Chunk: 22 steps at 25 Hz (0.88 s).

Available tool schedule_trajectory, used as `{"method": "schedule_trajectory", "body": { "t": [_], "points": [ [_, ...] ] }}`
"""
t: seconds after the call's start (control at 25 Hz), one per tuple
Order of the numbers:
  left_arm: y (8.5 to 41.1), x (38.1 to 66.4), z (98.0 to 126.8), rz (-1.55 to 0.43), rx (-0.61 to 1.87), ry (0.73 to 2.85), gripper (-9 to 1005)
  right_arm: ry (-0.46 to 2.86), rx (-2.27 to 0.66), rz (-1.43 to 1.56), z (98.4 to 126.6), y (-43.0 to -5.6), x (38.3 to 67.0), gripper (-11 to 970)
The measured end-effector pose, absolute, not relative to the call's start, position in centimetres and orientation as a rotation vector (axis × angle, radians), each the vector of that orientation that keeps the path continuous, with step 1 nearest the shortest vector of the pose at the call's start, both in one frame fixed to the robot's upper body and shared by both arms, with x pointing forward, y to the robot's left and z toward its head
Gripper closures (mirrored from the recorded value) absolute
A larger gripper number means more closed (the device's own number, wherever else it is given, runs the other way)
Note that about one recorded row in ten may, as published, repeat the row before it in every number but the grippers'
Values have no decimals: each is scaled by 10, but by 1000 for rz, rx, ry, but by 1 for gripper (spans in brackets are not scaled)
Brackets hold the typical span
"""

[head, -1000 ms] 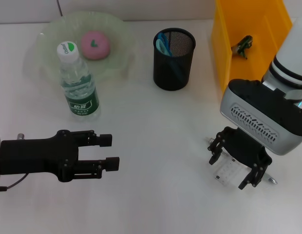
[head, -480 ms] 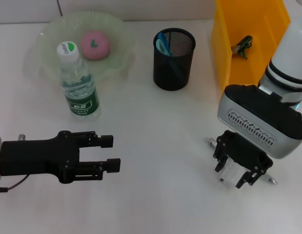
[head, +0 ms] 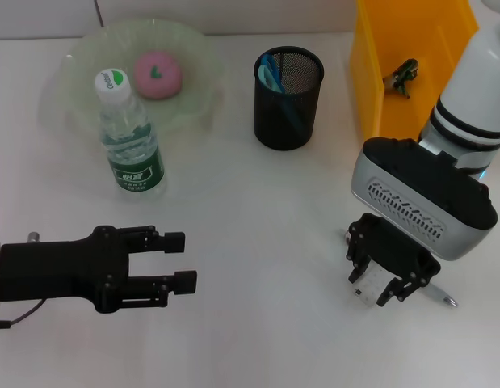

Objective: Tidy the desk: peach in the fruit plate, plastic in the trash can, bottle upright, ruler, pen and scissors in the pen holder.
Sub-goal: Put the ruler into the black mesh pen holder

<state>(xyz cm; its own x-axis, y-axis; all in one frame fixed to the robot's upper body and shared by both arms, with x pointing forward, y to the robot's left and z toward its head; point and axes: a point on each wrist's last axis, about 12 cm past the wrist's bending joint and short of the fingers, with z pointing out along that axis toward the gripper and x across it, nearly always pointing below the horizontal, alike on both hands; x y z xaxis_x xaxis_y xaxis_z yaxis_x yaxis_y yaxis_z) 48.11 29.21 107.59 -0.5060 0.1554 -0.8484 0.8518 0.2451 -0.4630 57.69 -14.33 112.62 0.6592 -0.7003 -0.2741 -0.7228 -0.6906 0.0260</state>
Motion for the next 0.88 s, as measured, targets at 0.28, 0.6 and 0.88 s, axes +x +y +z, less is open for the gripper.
{"method": "schedule_trajectory", "body": {
  "t": [0.28, 0.6, 0.88],
  "points": [
    [293, 480, 1076, -1302, 921, 1832, 271, 1223, -2684, 440, 1137, -147, 576, 574],
    [292, 481, 1077, -1300, 924, 1827, 271, 1298, -2404, 559, 1170, -166, 582, 562],
    [300, 482, 1080, -1268, 927, 1826, 271, 1401, -1941, 594, 1204, -207, 583, 552]
  ]
}}
